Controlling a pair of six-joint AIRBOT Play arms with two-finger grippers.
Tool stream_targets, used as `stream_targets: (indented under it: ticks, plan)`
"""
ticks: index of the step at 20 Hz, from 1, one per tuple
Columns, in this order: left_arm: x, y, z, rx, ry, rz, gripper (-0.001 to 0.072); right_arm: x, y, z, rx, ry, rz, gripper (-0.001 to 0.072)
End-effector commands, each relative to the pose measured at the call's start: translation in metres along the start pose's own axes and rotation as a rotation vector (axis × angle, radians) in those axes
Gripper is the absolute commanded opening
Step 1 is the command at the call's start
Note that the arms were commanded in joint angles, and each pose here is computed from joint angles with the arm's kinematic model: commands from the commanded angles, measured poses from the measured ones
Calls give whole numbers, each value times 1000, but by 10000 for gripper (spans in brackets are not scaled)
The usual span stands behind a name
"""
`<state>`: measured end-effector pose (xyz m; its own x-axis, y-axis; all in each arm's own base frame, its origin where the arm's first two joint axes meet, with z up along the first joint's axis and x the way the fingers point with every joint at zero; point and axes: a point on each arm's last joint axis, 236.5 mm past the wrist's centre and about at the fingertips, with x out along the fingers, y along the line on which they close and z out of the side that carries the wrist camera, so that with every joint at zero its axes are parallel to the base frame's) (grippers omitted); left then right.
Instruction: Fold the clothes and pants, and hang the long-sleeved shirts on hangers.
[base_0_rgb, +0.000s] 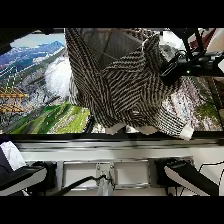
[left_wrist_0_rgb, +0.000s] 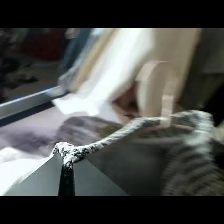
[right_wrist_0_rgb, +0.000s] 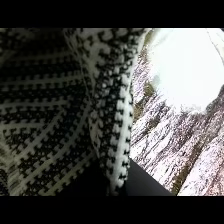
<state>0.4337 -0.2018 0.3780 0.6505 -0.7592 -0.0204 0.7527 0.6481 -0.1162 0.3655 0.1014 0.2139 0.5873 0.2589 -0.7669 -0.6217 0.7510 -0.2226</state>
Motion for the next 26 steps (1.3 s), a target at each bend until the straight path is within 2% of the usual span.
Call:
stream_targets:
  ticks: [1, 4, 8, 12, 13, 15, 16, 21, 26]
  plan:
    - [-14, -63, 19, 31, -2, -137, 20, 0, -6, 2, 36, -7, -25, 46]
    - [-16, -137, 14, 58, 32, -318, 21, -1, -11, 9, 66, -40, -47, 46]
    - [-12, -213, -33, 108, 188, -534, 22, -17, -29, 28, 119, -142, -130, 46]
    - [11, -248, -53, 63, 215, -609, 25, -42, -51, 31, 157, -192, -246, 46]
    - [20, -251, -57, 50, 212, -606, 62, -46, -53, 30, 163, -195, -258, 46]
    - [33, -253, -69, 29, 229, -610, 411, -57, -61, 26, 192, -199, -305, 46]
    - [38, -252, -76, 21, 245, -614, 476, -64, -67, 23, 214, -199, -340, 46]
    - [52, -248, -100, -10, 298, -623, 489, -110, -108, -2, 339, -198, -569, 46]
    - [51, -249, -102, -5, 307, -626, 488, -168, -163, -62, 590, -181, -831, 46]
